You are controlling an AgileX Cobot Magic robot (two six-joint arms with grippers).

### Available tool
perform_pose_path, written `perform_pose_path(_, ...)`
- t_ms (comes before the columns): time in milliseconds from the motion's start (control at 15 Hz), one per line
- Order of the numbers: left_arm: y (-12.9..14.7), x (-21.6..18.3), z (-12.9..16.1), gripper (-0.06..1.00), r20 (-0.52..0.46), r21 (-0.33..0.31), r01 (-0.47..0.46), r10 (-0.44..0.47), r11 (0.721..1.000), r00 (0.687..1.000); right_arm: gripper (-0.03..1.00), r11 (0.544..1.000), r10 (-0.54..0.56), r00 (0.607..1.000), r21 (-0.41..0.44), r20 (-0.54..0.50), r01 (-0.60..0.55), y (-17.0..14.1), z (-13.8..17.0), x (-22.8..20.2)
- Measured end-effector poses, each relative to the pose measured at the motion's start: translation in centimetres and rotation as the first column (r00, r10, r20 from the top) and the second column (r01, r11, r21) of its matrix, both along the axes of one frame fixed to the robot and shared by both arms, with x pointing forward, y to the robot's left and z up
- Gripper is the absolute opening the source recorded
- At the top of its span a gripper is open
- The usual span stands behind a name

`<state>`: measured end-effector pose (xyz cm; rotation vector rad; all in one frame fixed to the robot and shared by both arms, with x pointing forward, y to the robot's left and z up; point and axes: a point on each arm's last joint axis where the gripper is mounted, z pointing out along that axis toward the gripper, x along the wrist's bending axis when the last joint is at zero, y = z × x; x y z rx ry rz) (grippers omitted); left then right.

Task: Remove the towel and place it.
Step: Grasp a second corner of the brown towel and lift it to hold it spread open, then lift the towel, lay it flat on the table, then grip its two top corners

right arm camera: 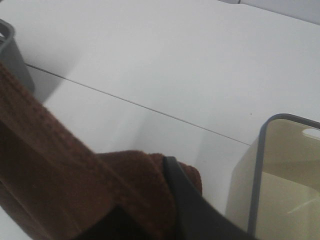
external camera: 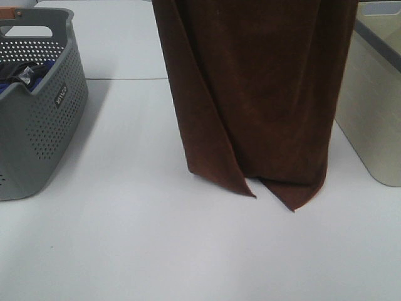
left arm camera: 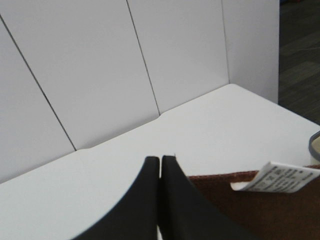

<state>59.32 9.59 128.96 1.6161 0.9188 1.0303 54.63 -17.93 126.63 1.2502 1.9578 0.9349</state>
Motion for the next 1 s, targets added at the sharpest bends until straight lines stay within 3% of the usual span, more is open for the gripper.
perform_pose_path(133,-0.1,3.1,-2.8,0.0,-0.05,-0.012,-0.047,0.047,0.999,0.998,0.0,0.998,-0.026,0.999,-0.061,0.048,0.029,0.5,-1.4,2.6)
perform_pose_path(400,1.0,9.3,-7.4,0.0,0.008,-0.049,-0.078,0.078,0.996,0.997,0.0,0.992,0.008,0.972,-0.121,0.233,0.021,2.3,-3.9,7.8)
perform_pose_path(467,1.4,10.2,-7.5,0.0,0.056,-0.088,-0.071,0.076,0.994,0.996,0.0,0.993,0.029,0.951,-0.114,0.308,0.007,2.7,-3.7,8.5)
perform_pose_path(600,2.4,10.6,-5.4,0.0,0.258,-0.174,0.002,0.043,0.985,0.965,0.0,0.995,0.074,0.857,-0.095,0.511,-0.029,3.2,-1.6,8.6)
perform_pose_path(800,2.5,9.5,-2.0,0.0,0.484,-0.224,0.117,0.006,0.968,0.875,0.0,0.991,0.119,0.709,-0.13,0.695,-0.039,2.8,2.0,6.8)
perform_pose_path(933,2.4,9.1,-1.3,0.0,0.543,-0.228,0.156,-0.007,0.961,0.839,0.0,0.99,0.121,0.695,-0.135,0.709,-0.034,2.6,2.6,6.3)
perform_pose_path(1000,2.4,9.2,-1.4,0.0,0.545,-0.214,0.149,-0.009,0.965,0.838,0.0,0.99,0.115,0.723,-0.142,0.681,-0.023,2.5,2.1,6.5)
